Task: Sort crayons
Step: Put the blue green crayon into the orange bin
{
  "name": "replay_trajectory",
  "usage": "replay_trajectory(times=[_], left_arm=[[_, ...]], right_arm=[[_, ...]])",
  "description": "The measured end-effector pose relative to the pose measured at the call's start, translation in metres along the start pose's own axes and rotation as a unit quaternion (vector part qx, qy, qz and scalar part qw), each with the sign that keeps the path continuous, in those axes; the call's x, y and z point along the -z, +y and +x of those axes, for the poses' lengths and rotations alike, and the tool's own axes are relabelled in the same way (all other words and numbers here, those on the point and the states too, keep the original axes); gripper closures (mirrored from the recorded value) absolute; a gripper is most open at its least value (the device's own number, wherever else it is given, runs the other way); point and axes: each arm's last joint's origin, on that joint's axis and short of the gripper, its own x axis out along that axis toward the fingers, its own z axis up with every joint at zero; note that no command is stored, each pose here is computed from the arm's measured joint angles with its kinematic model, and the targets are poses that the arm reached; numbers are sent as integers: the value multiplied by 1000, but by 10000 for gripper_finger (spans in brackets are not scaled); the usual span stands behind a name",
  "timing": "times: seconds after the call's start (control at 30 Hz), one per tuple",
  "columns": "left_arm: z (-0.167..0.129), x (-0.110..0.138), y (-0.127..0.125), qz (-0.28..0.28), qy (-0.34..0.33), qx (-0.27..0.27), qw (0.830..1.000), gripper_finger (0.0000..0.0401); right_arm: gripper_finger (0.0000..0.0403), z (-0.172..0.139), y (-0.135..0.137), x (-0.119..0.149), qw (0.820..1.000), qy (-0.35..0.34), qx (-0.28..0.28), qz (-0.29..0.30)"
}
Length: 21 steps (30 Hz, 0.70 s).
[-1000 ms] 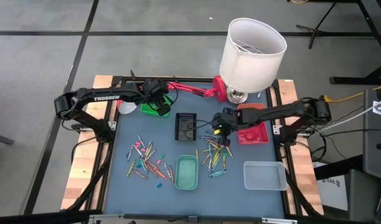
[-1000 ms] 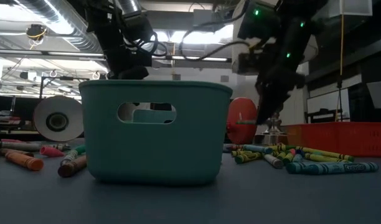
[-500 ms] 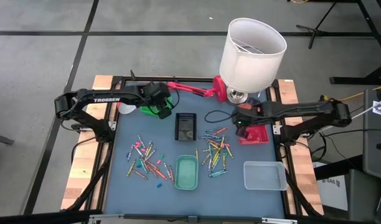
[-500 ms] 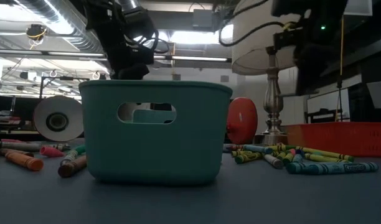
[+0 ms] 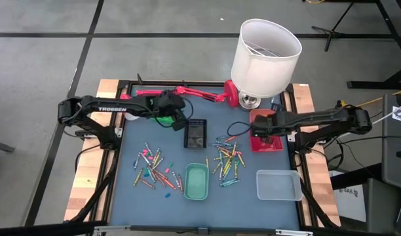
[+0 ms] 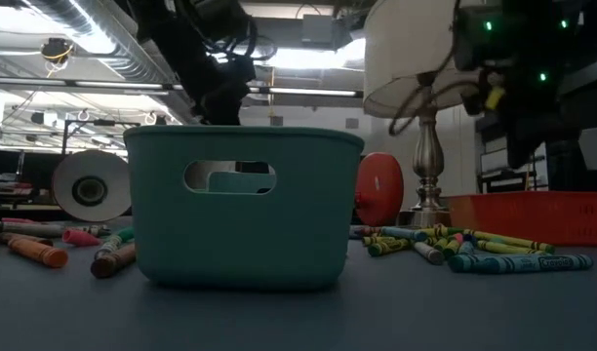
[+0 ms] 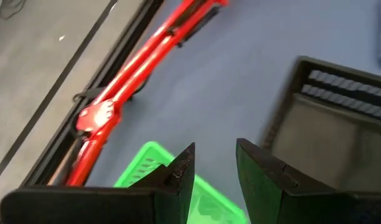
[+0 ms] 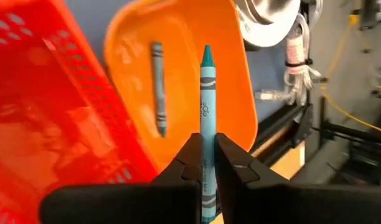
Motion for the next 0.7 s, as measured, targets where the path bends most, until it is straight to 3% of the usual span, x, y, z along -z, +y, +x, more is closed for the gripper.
replay_trajectory(times=[0.33,0.7], left_arm=[[-20,6,-52,54,-17,64,996,299],[-54,28,-112,18,5,174,985,299]], right_arm=[[377,3,3,-6,999,-32,2,-30],[333,3,4,-10,998,-47,0,-38]])
